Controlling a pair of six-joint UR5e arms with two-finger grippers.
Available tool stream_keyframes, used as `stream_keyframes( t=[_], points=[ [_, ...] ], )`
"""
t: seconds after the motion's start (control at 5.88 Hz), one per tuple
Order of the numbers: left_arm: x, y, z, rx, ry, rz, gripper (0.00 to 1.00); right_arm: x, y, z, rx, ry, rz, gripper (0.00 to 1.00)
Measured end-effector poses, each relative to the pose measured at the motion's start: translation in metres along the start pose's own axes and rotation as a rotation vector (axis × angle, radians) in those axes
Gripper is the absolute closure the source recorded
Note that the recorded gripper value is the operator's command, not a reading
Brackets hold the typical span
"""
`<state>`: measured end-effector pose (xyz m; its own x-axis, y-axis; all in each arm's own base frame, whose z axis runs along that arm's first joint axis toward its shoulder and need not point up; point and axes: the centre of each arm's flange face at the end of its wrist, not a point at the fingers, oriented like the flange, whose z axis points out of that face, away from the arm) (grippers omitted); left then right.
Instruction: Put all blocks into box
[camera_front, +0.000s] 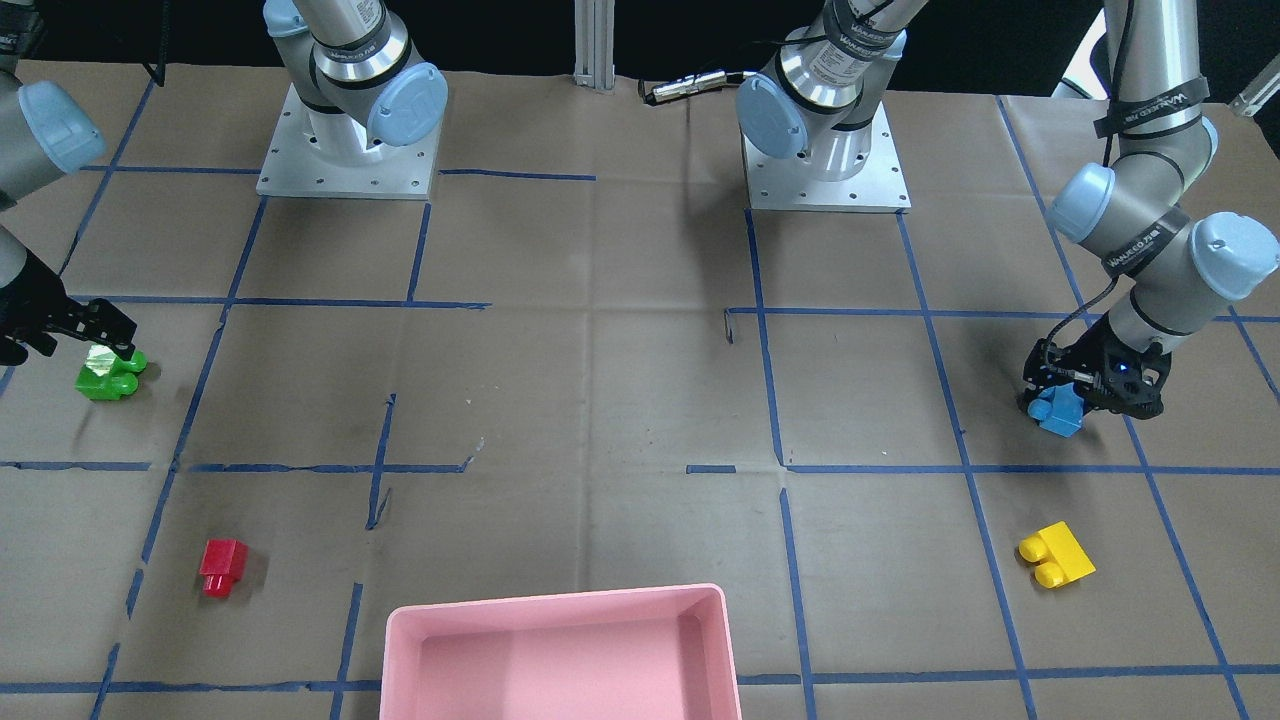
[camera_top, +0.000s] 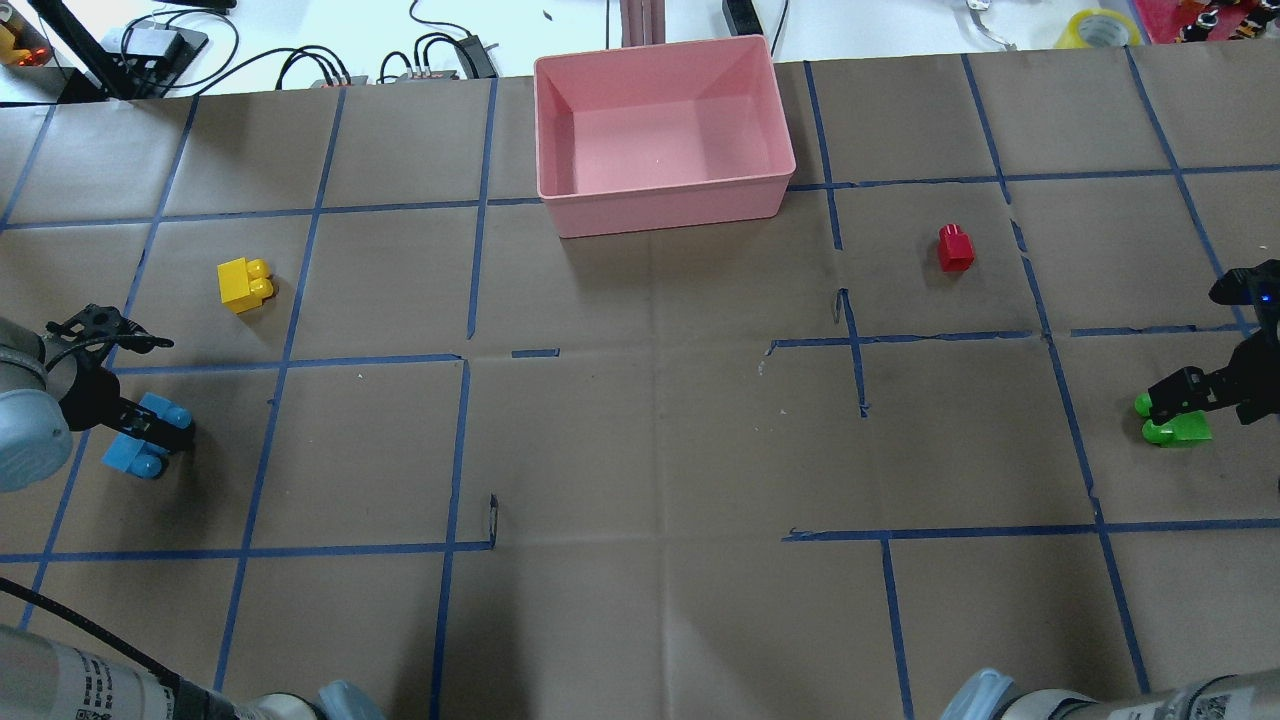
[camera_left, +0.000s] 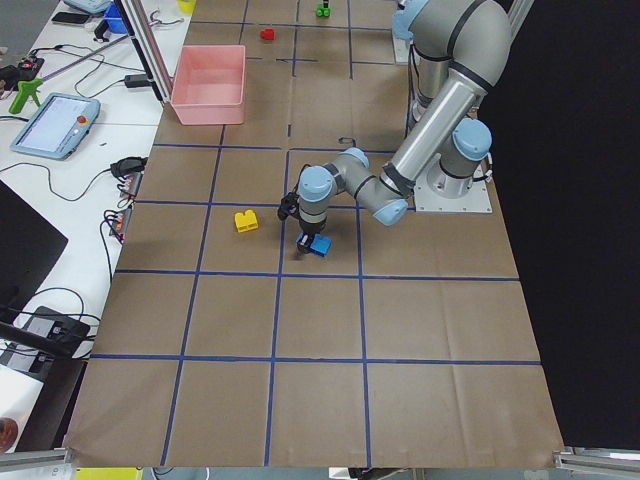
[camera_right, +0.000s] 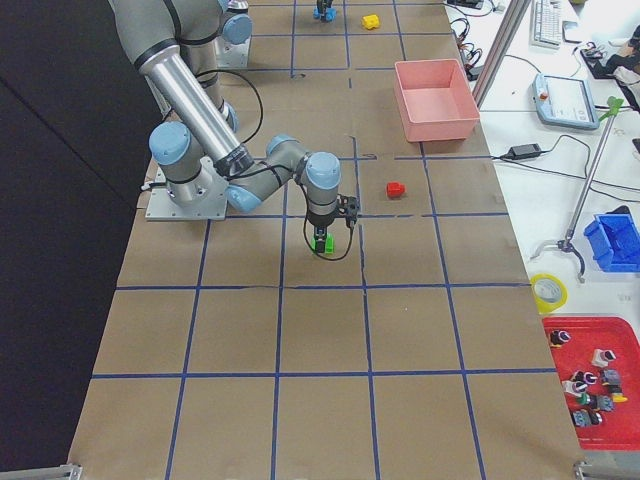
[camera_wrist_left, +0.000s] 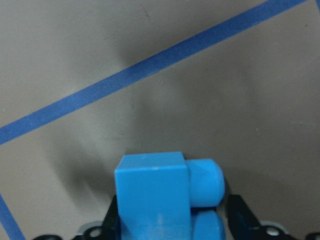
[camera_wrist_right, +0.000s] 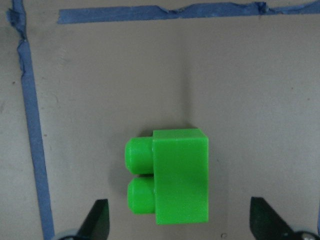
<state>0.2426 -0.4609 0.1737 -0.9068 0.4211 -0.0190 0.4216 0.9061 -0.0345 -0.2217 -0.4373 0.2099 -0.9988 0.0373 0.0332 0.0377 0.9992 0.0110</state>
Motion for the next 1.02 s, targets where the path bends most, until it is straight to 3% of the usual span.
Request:
stream_keyframes(
  t=[0.34,0.68,1.02],
  points=[
    [-0.010,-0.015,-0.026,0.017,-0.044,0.018,0.86,0.004,-0.007,0.014,-0.010,-0.014,-0.030,0.00],
    [-0.036,-0.073,-0.120,0.027,-0.056,0.062,0.86,0.000,-0.008,0.021,-0.024,-0.030,-0.051,0.00],
    [-0.030,-0.142,-0.204,0.030,-0.037,0.006,0.86,-0.003,-0.006,0.028,-0.033,-0.039,-0.056,0.01]
  ],
)
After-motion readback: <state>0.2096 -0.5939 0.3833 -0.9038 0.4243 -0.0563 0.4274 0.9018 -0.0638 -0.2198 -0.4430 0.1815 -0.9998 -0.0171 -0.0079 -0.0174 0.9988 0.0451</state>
